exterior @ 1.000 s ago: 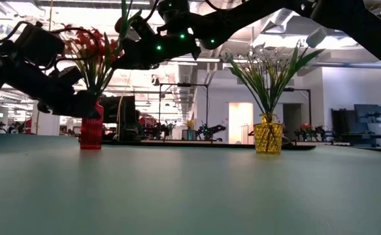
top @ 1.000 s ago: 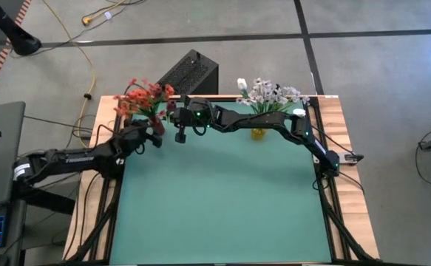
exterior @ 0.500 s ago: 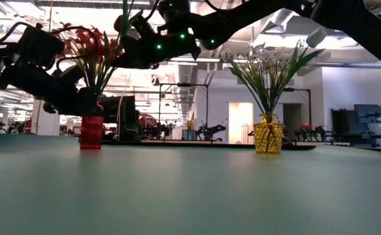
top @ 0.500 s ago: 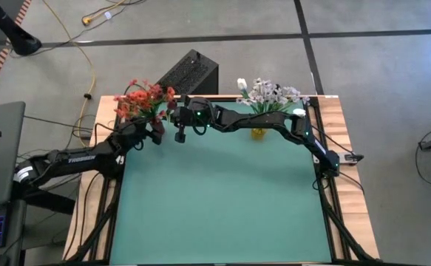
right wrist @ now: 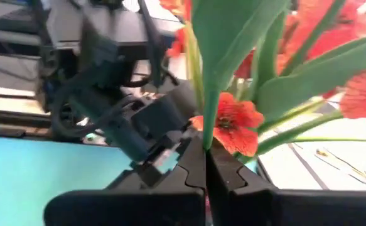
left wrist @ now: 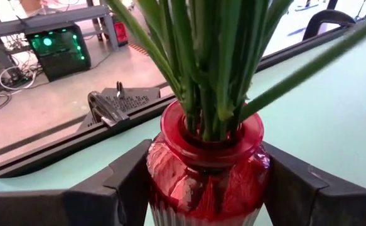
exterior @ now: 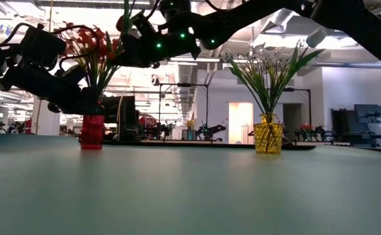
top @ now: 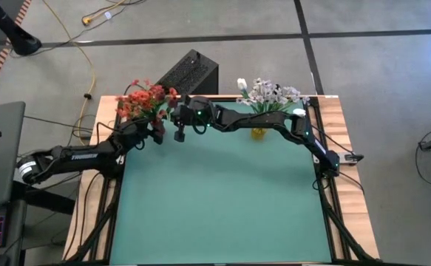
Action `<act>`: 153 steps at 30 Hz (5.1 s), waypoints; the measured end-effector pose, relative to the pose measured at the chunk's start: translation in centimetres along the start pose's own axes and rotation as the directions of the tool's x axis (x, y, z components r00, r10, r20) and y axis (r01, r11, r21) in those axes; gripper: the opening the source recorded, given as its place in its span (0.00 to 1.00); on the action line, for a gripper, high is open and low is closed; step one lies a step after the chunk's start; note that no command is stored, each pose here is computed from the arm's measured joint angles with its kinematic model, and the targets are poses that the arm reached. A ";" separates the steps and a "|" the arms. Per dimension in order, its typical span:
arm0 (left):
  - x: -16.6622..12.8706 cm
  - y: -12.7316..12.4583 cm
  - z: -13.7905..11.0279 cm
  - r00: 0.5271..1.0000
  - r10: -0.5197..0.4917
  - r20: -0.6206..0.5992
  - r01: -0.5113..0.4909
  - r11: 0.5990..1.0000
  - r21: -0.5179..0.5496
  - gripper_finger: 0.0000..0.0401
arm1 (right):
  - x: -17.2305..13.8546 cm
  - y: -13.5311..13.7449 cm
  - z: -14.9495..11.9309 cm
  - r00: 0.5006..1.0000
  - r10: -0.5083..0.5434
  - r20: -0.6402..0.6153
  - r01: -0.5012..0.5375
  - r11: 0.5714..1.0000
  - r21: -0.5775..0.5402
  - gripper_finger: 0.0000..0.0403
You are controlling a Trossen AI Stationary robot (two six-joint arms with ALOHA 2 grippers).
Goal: Sort flowers into vase by color
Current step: Put the dark red flower into the red flower vase
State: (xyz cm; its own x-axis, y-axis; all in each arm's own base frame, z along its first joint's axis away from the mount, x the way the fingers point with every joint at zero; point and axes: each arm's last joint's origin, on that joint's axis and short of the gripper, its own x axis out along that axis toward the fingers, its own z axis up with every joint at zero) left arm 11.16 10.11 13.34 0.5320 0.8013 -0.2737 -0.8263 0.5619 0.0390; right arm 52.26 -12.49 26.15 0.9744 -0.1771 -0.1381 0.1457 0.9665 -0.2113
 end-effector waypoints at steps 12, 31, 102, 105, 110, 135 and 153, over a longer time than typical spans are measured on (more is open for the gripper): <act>0.0 -0.1 0.1 0.999 -0.034 0.007 0.034 0.999 0.031 0.56 | -0.4 -0.8 2.7 0.998 -0.064 0.024 0.064 0.998 0.010 0.05; -0.3 -1.0 0.9 0.940 -0.336 0.056 0.334 0.942 0.035 0.56 | -1.9 -0.8 3.6 0.994 -0.029 -0.108 0.038 0.996 0.077 0.05; -1.7 -3.5 1.4 0.635 -0.769 0.071 0.770 0.638 0.027 0.56 | -11.7 3.3 1.8 0.952 0.216 0.218 -0.247 0.960 0.130 0.06; -1.8 -3.7 1.4 0.621 -0.781 0.071 0.781 0.623 0.029 0.56 | -11.8 3.1 1.8 0.954 0.211 0.215 -0.244 0.960 0.138 0.06; -2.0 -4.1 1.4 0.594 -0.802 0.063 0.802 0.597 0.034 0.56 | -10.9 3.0 0.9 0.965 0.171 0.201 -0.202 0.968 0.150 0.06; -2.0 -4.3 0.6 0.619 -0.786 -0.002 0.786 0.618 0.018 0.56 | -9.5 3.9 -0.7 0.972 0.173 0.160 -0.201 0.963 0.182 0.06; -2.0 -4.2 0.7 0.624 -0.781 0.008 0.779 0.623 0.067 0.56 | -9.1 3.8 1.3 0.976 0.209 0.061 -0.217 0.961 0.171 0.06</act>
State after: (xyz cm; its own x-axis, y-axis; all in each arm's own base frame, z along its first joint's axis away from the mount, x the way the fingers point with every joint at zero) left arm 13.76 6.29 14.42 0.9791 0.0626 -0.1936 -0.0879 0.9883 -0.1250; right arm 44.21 -7.01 27.90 0.9920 0.0409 -0.1198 -0.0421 0.9991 -0.0078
